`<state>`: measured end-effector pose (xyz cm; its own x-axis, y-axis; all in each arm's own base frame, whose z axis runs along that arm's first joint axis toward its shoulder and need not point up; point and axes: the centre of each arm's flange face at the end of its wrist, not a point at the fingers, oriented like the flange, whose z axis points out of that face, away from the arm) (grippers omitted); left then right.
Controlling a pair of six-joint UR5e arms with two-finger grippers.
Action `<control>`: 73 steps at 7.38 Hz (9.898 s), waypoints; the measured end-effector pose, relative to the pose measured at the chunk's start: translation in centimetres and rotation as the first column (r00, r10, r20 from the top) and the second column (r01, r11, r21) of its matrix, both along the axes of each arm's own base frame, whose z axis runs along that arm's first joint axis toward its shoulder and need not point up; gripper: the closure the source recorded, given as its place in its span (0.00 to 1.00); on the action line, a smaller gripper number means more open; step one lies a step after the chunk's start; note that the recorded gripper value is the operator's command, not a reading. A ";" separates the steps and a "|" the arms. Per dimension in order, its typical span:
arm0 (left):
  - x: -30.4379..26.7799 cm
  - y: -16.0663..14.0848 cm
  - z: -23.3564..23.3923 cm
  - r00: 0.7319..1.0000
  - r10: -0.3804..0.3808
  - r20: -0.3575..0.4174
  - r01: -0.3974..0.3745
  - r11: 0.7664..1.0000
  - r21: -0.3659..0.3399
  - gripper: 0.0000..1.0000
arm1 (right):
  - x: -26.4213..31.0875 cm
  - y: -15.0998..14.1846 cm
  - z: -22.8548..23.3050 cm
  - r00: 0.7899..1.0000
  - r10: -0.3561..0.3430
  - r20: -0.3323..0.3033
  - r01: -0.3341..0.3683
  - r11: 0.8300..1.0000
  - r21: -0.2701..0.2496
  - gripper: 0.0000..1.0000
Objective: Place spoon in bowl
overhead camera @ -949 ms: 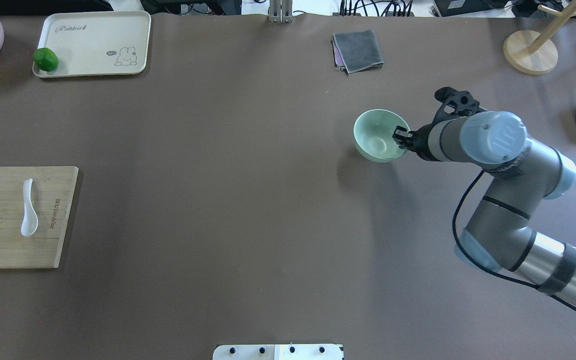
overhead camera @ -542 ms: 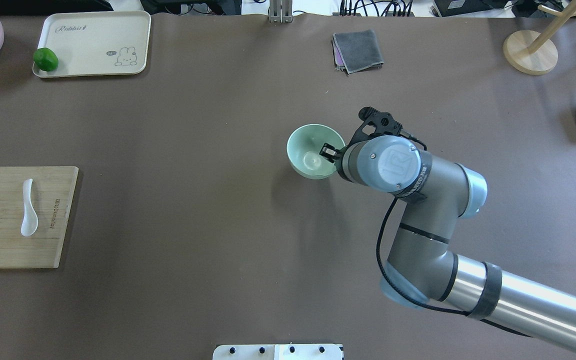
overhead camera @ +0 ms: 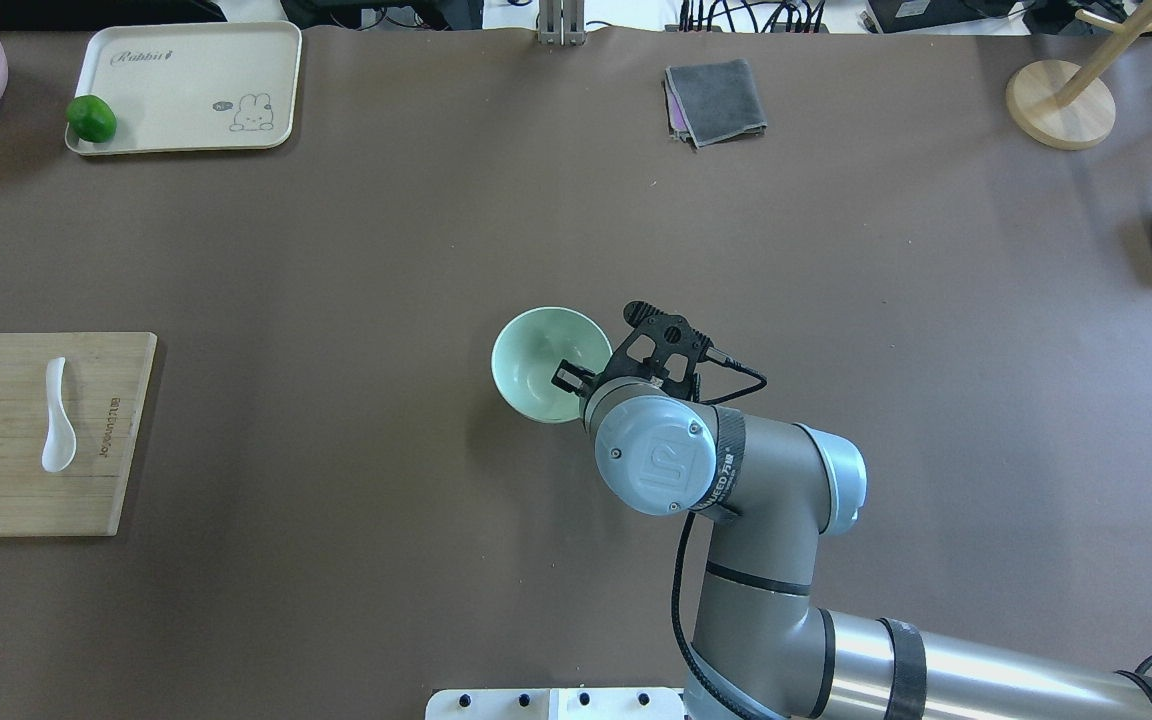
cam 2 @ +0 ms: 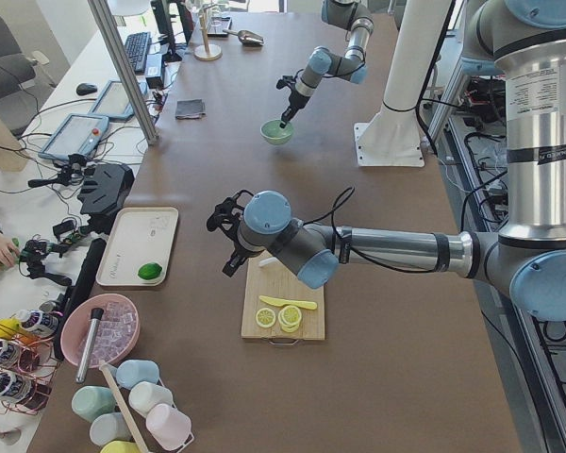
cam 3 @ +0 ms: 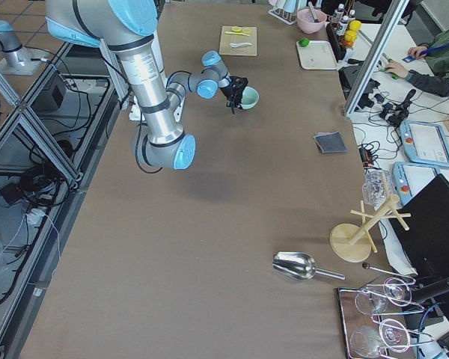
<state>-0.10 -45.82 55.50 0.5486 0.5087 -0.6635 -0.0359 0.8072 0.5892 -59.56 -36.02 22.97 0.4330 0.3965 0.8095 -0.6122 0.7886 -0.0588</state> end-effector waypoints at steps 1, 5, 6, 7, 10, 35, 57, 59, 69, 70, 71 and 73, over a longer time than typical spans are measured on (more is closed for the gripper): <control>0.1 0.0 0.0 1.000 0.001 0.000 -0.001 1.000 0.001 0.01 | -0.4 0.0 -0.2 1.000 0.015 -0.023 -0.015 1.000 0.008 0.00; 2.9 0.9 -0.6 0.996 -0.043 -0.082 0.034 0.994 -0.107 0.01 | 5.2 -4.1 -2.2 0.996 -0.011 -0.091 0.011 1.000 0.008 0.00; 4.2 1.4 -0.4 0.992 -0.082 -0.092 0.064 0.982 -0.177 0.02 | 9.4 -5.8 -1.3 0.991 -0.071 -0.116 0.073 0.997 0.015 0.00; 5.8 1.8 -0.2 0.986 -0.137 -0.090 0.111 0.962 -0.248 0.02 | 14.1 -7.5 0.3 0.978 -0.146 -0.148 0.152 0.988 0.033 0.00; 13.8 2.7 0.1 0.956 -0.291 -0.037 0.247 0.864 -0.439 0.02 | 31.3 -11.1 8.2 0.907 -0.346 -0.240 0.369 0.928 0.055 0.00; 51.0 5.9 -29.1 0.785 -0.573 -0.233 0.286 0.670 -0.685 1.00 | 61.7 -8.1 34.6 0.782 -0.536 -0.319 0.598 0.789 0.140 0.00; -2.0 1.7 2.6 0.985 0.084 0.151 -0.020 0.924 -0.382 0.02 | 63.5 -3.3 40.5 0.773 -0.546 -0.322 0.576 0.817 0.000 0.00; -2.7 3.1 6.1 0.983 0.103 0.154 -0.028 0.905 -0.425 0.02 | 63.5 -3.4 40.9 0.773 -0.549 -0.317 0.577 0.816 -0.004 0.00; -4.0 6.4 7.2 0.985 0.083 0.154 -0.006 0.897 -0.442 0.02 | 63.4 -3.4 41.0 0.777 -0.549 -0.308 0.576 0.817 -0.006 0.00; -4.0 6.4 7.1 0.985 0.083 0.154 -0.006 0.897 -0.442 0.02 | 63.4 -3.4 41.0 0.777 -0.550 -0.305 0.577 0.817 -0.004 0.00; -4.0 6.4 7.1 0.985 0.083 0.154 -0.006 0.897 -0.441 0.02 | 63.2 -3.3 40.9 0.780 -0.554 -0.292 0.580 0.815 0.003 0.00; -4.0 6.4 7.1 0.985 0.083 0.154 -0.006 0.898 -0.440 0.02 | 62.9 -3.2 40.6 0.787 -0.564 -0.251 0.588 0.809 0.026 0.00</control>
<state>-4.13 -39.44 62.62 0.6530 0.2152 -0.7262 -0.1436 0.9766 0.1603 3.30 -39.25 63.56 0.7265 -0.0594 0.6846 -0.0294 0.9927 0.1173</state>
